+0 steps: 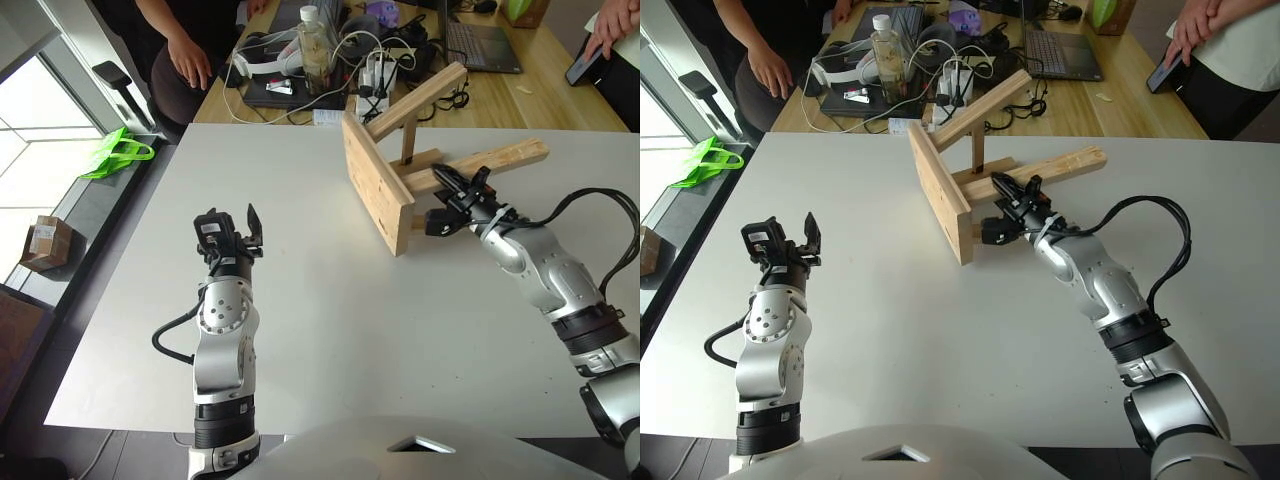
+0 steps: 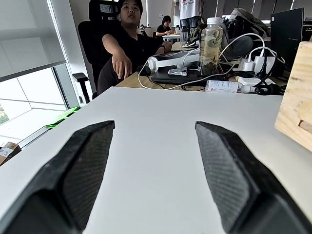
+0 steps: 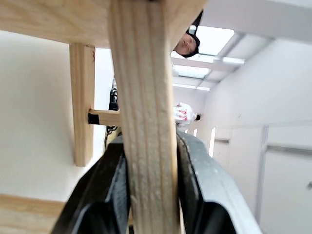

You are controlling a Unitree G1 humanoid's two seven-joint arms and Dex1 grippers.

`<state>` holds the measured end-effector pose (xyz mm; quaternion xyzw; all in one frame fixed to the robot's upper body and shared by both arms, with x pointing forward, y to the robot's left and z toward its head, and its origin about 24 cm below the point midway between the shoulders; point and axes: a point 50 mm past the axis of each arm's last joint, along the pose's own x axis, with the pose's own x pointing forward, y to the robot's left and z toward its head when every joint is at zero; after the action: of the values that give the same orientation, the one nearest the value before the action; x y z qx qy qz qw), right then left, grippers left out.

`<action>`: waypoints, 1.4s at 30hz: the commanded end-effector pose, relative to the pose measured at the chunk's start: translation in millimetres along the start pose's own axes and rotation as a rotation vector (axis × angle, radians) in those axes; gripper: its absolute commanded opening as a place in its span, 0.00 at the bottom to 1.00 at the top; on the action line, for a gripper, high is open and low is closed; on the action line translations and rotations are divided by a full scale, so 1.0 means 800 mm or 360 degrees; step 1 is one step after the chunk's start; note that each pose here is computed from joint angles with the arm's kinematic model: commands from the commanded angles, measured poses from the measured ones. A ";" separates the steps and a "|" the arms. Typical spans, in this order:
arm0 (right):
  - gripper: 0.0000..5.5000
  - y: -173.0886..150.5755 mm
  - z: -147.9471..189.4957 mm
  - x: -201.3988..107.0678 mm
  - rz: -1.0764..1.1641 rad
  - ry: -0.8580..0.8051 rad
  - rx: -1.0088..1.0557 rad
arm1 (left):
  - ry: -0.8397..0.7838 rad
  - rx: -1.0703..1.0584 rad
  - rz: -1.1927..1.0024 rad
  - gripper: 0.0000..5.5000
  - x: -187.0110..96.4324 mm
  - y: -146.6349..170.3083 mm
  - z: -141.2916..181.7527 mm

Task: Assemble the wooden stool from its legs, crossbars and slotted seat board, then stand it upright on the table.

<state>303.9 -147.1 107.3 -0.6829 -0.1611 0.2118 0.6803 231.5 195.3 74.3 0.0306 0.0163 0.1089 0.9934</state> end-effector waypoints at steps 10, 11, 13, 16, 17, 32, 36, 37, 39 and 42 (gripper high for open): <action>0.20 -0.002 0.033 -0.007 -0.0019 -0.0034 0.1363 | -0.0031 0.0025 0.0002 0.56 0.004 0.002 0.007; 0.20 0.000 0.032 -0.007 -0.0022 -0.0014 0.1438 | -0.0033 0.0025 0.0004 0.56 0.005 0.002 0.007; 0.20 0.006 0.031 -0.006 -0.0034 0.0035 0.1613 | -0.0036 0.0028 0.0009 0.56 0.005 0.004 0.008; 0.20 0.026 0.028 -0.004 -0.0068 0.0130 0.1955 | -0.0040 0.0018 0.0046 0.56 0.006 0.010 0.009; 0.20 0.034 0.028 -0.004 -0.0078 0.0157 0.2066 | -0.0040 0.0004 0.0061 0.56 0.006 0.012 0.009; 0.64 0.040 0.040 -0.066 -0.0125 -0.0227 0.2937 | -0.0086 0.0025 -0.0135 0.56 0.005 -0.002 0.009; 0.68 0.038 0.032 -0.098 -0.0421 -0.0071 0.3022 | -0.0138 -0.0087 -0.0206 0.56 -0.007 -0.010 0.003; 0.68 0.043 0.028 -0.102 -0.0543 0.0029 0.3006 | -0.0112 -0.0089 -0.0194 0.56 -0.011 -0.011 -0.003; 0.68 0.052 0.023 -0.107 -0.0742 0.0224 0.2888 | -0.0093 -0.0064 -0.0215 0.56 -0.019 -0.016 -0.012; 0.68 0.064 0.023 -0.104 -0.0837 0.0379 0.2768 | -0.0075 -0.0082 -0.0292 0.56 -0.028 -0.027 -0.022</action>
<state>219.4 -176.2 69.6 0.1198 -0.0287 0.0452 0.9914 216.6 177.6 61.2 0.0028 -0.0129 0.0373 0.9992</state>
